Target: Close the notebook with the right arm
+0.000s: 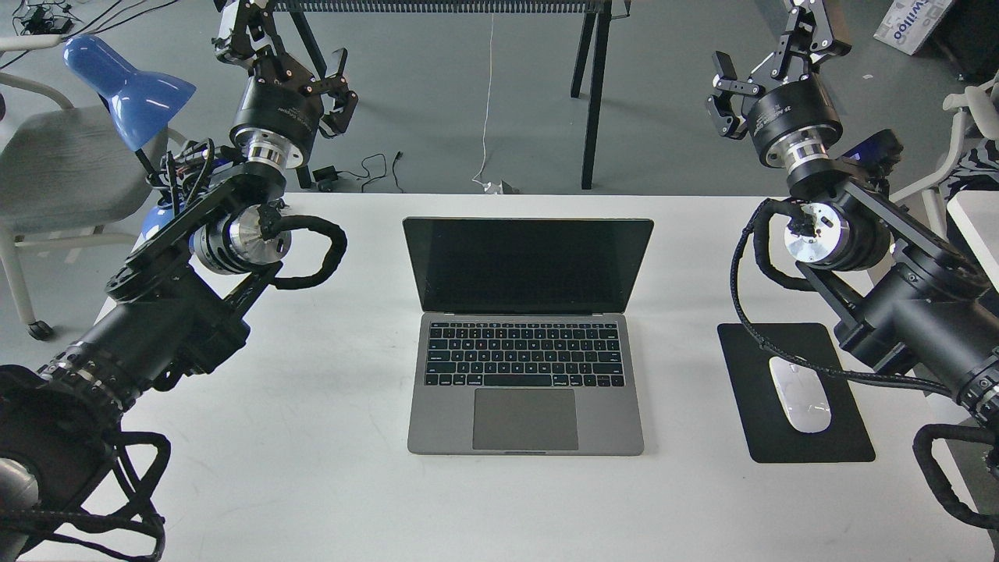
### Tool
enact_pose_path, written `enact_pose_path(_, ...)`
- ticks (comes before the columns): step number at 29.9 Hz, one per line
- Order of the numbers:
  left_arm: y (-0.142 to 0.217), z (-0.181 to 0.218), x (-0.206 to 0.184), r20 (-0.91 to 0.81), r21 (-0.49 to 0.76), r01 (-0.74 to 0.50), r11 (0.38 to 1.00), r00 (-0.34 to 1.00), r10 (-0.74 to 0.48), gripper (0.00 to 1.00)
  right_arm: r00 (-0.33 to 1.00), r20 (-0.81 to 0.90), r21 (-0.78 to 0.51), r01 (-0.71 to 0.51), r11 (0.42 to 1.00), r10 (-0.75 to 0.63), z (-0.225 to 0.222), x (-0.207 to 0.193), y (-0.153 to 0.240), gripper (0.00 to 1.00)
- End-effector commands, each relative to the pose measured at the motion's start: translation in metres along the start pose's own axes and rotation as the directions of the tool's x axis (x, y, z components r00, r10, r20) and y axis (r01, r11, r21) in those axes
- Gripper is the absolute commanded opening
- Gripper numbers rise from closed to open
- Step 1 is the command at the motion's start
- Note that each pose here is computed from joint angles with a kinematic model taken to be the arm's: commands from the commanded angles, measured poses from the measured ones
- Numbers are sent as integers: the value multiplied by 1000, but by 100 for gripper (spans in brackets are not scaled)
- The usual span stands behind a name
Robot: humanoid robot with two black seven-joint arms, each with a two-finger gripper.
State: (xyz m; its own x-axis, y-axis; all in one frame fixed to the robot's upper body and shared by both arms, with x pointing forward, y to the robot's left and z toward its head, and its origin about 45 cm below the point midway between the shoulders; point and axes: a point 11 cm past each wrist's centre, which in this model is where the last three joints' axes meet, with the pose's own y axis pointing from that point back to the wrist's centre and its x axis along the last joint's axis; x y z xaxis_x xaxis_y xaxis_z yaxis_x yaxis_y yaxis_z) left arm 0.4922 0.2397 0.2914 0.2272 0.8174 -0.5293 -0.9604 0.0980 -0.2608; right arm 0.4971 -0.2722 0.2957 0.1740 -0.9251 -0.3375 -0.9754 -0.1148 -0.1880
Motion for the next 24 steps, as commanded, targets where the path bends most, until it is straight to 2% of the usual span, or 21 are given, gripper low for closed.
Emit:
enact_pose_path(1, 0, 0, 0, -1, 0, -1, 1000, 1000, 1, 100, 994, -111, -35, -8, 999, 4, 1, 3, -13, 100)
enact_pose_path(13, 0, 0, 0, -1, 0, -1, 1000, 1000, 1, 100, 930, -342, -148, 87, 985, -133, 32, -51, -40, 100)
enact_pose_path(19, 0, 0, 0, -1, 0, -1, 1000, 1000, 1, 100, 811, -513, -271, 158, 950, -281, 56, -87, -43, 100)
enact_pose_path(24, 0, 1, 1, 1, -1, -1, 1000, 1000, 1, 100, 742, -576, -321, 179, 930, -342, 63, -92, -41, 100)
